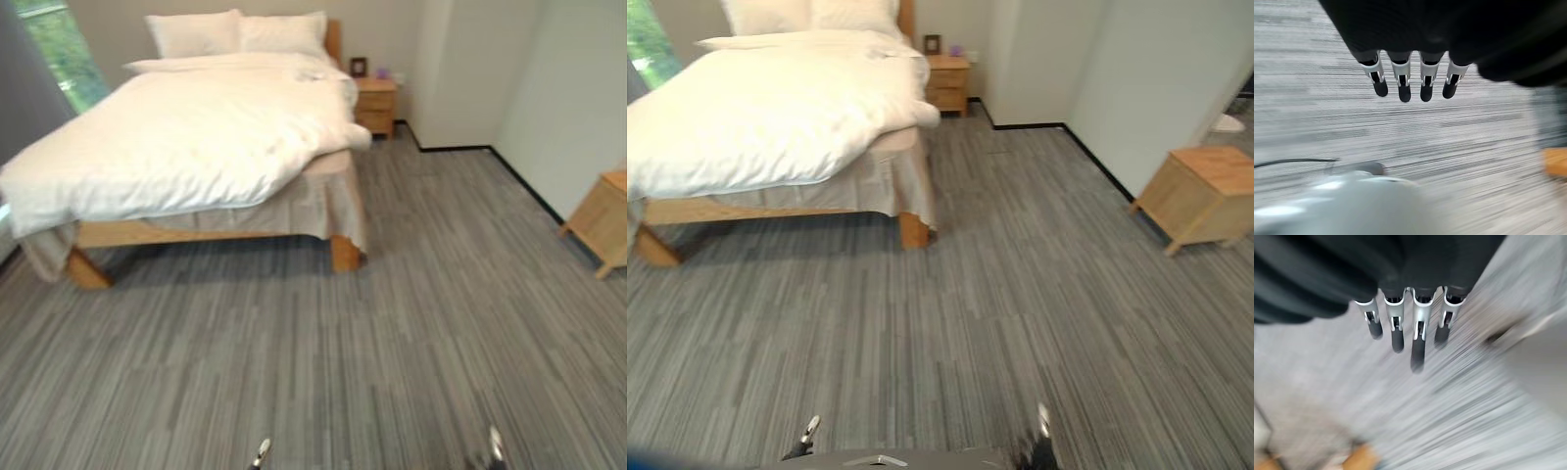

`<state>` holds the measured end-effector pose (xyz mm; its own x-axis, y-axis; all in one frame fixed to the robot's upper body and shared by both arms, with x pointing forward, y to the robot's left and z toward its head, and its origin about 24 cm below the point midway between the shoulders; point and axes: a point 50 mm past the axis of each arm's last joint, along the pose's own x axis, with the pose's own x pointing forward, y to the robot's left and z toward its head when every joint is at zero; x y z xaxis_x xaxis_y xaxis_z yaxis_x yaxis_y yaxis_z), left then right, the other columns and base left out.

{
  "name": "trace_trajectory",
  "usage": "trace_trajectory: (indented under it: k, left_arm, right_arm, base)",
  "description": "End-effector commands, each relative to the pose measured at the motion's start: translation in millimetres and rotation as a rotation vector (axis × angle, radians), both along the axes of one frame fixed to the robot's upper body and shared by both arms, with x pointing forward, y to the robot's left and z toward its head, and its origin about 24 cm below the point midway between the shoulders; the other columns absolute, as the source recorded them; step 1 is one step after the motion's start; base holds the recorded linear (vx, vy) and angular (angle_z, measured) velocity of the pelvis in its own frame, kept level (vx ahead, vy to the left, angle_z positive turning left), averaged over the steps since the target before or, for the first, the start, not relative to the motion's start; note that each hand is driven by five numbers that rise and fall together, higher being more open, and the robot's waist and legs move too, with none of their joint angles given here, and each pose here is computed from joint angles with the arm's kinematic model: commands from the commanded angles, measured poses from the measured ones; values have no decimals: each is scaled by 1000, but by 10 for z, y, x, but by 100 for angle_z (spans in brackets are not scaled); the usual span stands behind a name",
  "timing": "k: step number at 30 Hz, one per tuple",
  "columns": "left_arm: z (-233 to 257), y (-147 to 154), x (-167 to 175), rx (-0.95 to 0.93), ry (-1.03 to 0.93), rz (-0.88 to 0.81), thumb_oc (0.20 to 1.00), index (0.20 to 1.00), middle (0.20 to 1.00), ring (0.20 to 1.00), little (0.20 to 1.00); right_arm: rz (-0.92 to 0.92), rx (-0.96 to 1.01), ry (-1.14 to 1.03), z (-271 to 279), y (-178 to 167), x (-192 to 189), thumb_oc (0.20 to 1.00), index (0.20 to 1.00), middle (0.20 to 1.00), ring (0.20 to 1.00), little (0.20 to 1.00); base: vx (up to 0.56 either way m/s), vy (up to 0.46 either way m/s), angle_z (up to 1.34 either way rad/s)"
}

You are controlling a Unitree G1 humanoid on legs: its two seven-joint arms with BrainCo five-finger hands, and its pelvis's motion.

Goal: Making the bed.

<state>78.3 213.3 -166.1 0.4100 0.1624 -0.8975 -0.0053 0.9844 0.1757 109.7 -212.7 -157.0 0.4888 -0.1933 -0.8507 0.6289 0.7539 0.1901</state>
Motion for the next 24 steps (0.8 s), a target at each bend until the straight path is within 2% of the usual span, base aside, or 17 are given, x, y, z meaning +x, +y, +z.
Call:
trace_trajectory:
  k: [1, 4, 9, 11, 12, 13, 15, 16, 17, 19, 22, 24]
  left_arm:
    - [68, -292, 451, -89, -133, 6, 1000, 1000, 1000, 1000, 1000]
    - [82, -287, 472, -107, -157, 29, 1000, 1000, 1000, 1000, 1000]
    - [89, -241, 483, -107, -167, 98, 1000, 1000, 1000, 1000, 1000]
    - [216, -199, 729, -122, -300, 153, 1000, 1000, 1000, 1000, 1000]
    - [216, -199, 727, -122, -300, 154, 1000, 1000, 1000, 1000, 1000]
    - [321, -179, 899, -119, -383, 149, 1000, 1000, 1000, 1000, 1000]
    - [553, -120, 1200, -83, -529, 96, 1000, 1000, 1000, 1000, 1000]
    - [823, -85, 1501, -64, -668, 63, 1000, 1000, 1000, 1000, 1000]
    - [823, -85, 1501, -64, -668, 63, 1000, 1000, 1000, 1000, 1000]
    - [1158, -40, 1792, -32, -817, 22, 1000, 1000, 1000, 1000, 1000]
    - [1255, -34, 1856, -32, -860, 18, 1000, 1000, 1000, 1000, 1000]
    - [1374, -39, 1916, -115, -924, 106, 1000, 1000, 1000, 1000, 1000]
  right_arm:
    - [-33, -18, 35, -23, -111, -96, 1000, 1000, 1000, 1000, 1000]
    - [-13, -13, 103, -78, -72, -263, 1000, 1000, 1000, 1000, 1000]
    - [-34, -26, 119, -79, -106, -277, 1000, 1000, 1000, 1000, 1000]
    - [95, -119, 11, 41, -137, 33, 1000, 1000, 1000, 1000, 1000]
    - [95, -119, 12, 40, -136, 31, 1000, 1000, 1000, 1000, 1000]
    - [170, -172, -88, 166, -128, 275, 1000, 1000, 1000, 1000, 1000]
    - [274, -266, -252, 423, -131, 612, 1000, 1000, 1000, 1000, 1000]
    - [317, -339, -366, 652, -171, 865, 1000, 1000, 1000, 1000, 1000]
    - [317, -339, -366, 652, -171, 865, 1000, 1000, 1000, 1000, 1000]
    - [376, -414, -489, 924, -164, 1157, 1000, 1000, 1000, 1000, 1000]
    - [401, -430, -531, 1015, -131, 1253, 1000, 1000, 1000, 1000, 1000]
    - [449, -434, -570, 1100, -60, 1372, 1000, 1000, 1000, 1000, 1000]
  base:
    - [19, 14, -4]
    - [44, 21, -5]
    - [68, 38, -14]
    - [112, 69, -14]
    - [52, 57, -6]
    - [46, 62, -1]
    - [67, 97, -1]
    - [42, 77, -4]
    - [36, 80, -6]
    - [58, 89, -6]
    - [53, 86, -10]
    - [70, 162, -17]
